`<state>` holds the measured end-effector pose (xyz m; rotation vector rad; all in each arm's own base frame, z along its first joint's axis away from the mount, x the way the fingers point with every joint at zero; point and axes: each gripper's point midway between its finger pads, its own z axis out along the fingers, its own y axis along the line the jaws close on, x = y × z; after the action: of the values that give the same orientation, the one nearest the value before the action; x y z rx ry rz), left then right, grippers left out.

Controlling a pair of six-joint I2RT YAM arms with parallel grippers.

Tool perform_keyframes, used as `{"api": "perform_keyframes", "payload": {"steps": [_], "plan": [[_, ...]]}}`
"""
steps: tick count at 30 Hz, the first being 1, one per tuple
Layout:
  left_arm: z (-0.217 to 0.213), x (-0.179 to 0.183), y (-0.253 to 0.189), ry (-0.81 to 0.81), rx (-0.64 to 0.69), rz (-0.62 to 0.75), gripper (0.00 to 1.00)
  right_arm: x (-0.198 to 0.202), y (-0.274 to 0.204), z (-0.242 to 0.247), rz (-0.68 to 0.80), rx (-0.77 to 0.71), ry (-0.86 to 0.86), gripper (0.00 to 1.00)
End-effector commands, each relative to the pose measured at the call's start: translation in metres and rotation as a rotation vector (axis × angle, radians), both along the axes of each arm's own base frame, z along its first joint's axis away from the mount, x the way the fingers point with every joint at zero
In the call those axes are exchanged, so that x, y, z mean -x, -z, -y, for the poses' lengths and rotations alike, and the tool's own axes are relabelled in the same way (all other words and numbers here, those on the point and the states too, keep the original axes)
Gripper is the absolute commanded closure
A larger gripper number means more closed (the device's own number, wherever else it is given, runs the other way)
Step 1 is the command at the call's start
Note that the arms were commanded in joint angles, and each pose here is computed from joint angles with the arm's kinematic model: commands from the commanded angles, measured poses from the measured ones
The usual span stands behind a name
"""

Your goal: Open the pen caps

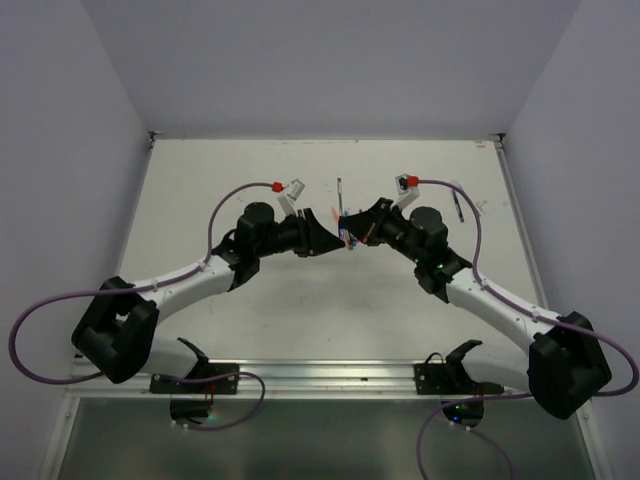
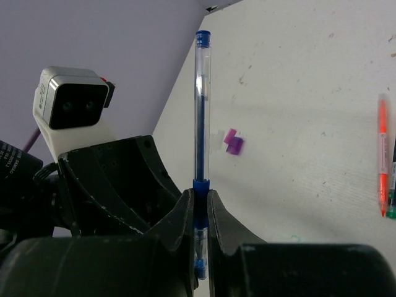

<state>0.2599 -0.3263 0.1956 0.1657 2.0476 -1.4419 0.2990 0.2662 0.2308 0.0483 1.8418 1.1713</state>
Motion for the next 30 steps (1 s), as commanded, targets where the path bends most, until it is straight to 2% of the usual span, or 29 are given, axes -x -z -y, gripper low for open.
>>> {"api": "perform_keyframes", "payload": {"steps": [1,11,20,22,23,27,29,30], "plan": [[0.01,-0.009,-0.033,-0.005,0.07,0.084,0.57,-0.001,-0.02,0.001,0.046,-0.041,0.026,1.0],[0.017,-0.013,-0.039,0.003,0.081,0.086,0.61,0.002,-0.019,0.001,0.043,-0.04,0.026,1.0],[0.02,-0.01,-0.031,0.018,0.066,0.064,0.77,0.001,-0.026,0.003,0.056,-0.038,0.041,1.0],[0.02,-0.008,-0.031,0.031,0.067,0.067,0.89,0.002,-0.026,0.003,0.057,-0.04,0.039,1.0],[0.021,-0.006,-0.032,0.042,0.067,0.072,1.0,0.001,-0.027,0.003,0.061,-0.038,0.039,1.0],[0.02,-0.002,-0.031,0.07,0.051,0.087,1.0,0.003,-0.026,0.003,0.075,-0.013,0.019,0.99],[0.02,0.0,-0.03,0.083,0.038,0.097,1.0,0.005,-0.027,0.0,0.075,0.003,0.001,0.89],[0.02,0.001,-0.029,0.092,0.034,0.101,1.0,0.005,-0.026,0.0,0.075,0.009,-0.007,0.88]]}}
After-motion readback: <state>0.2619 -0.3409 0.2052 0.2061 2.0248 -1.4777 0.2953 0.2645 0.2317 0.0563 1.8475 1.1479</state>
